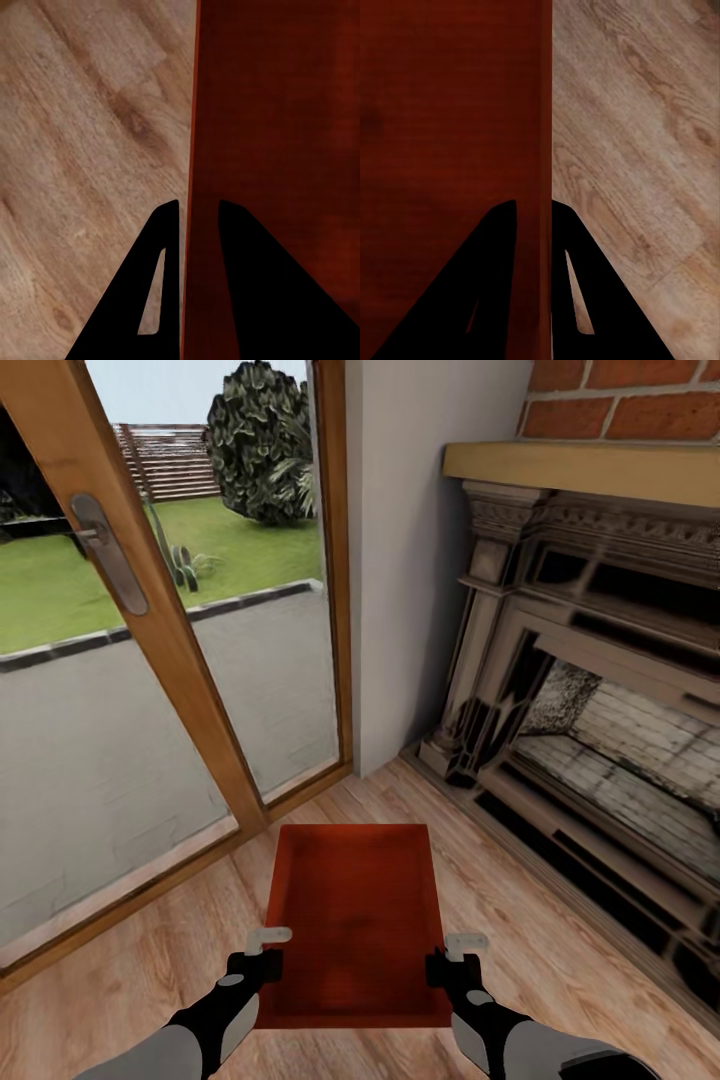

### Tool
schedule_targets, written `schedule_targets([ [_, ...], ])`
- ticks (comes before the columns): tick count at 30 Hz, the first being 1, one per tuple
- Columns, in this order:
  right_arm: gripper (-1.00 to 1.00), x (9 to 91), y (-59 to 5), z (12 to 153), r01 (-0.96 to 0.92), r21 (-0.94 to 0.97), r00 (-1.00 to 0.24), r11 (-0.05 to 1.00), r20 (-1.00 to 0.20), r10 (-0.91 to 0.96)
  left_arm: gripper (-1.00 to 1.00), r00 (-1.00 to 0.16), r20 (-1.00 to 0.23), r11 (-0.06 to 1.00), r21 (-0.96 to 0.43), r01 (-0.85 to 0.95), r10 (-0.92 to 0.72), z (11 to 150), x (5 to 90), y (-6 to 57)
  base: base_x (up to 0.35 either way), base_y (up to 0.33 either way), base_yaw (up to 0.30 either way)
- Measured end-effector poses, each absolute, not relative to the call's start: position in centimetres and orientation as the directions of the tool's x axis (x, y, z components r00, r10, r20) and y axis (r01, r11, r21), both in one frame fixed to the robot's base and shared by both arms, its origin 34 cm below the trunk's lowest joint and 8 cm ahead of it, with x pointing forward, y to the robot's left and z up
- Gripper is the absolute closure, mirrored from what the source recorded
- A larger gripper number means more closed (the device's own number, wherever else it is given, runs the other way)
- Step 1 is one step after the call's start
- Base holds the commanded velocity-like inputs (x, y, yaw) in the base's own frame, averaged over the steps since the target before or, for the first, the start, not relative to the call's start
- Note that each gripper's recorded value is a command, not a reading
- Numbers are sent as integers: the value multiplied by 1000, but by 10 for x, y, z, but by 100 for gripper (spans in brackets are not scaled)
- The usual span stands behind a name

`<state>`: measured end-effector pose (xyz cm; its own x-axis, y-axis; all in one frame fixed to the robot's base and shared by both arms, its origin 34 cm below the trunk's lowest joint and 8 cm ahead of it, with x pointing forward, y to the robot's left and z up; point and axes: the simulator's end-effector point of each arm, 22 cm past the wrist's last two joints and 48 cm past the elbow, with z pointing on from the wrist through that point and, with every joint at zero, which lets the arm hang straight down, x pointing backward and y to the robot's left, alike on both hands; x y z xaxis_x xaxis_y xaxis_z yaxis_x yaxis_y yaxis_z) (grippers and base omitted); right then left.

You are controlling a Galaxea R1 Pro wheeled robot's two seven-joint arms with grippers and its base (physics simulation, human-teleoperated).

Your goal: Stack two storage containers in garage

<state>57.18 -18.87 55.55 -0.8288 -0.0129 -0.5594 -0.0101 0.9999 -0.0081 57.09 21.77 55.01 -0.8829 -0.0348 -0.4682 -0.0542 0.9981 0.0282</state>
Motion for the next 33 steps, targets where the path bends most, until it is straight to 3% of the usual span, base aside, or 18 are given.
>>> schedule_targets([
  [33,100,590,-190,579,-11,-8,-798,1000,-603,-13,100,-857,-514,998,26,-55,-34,574,590,217,0,0,0],
])
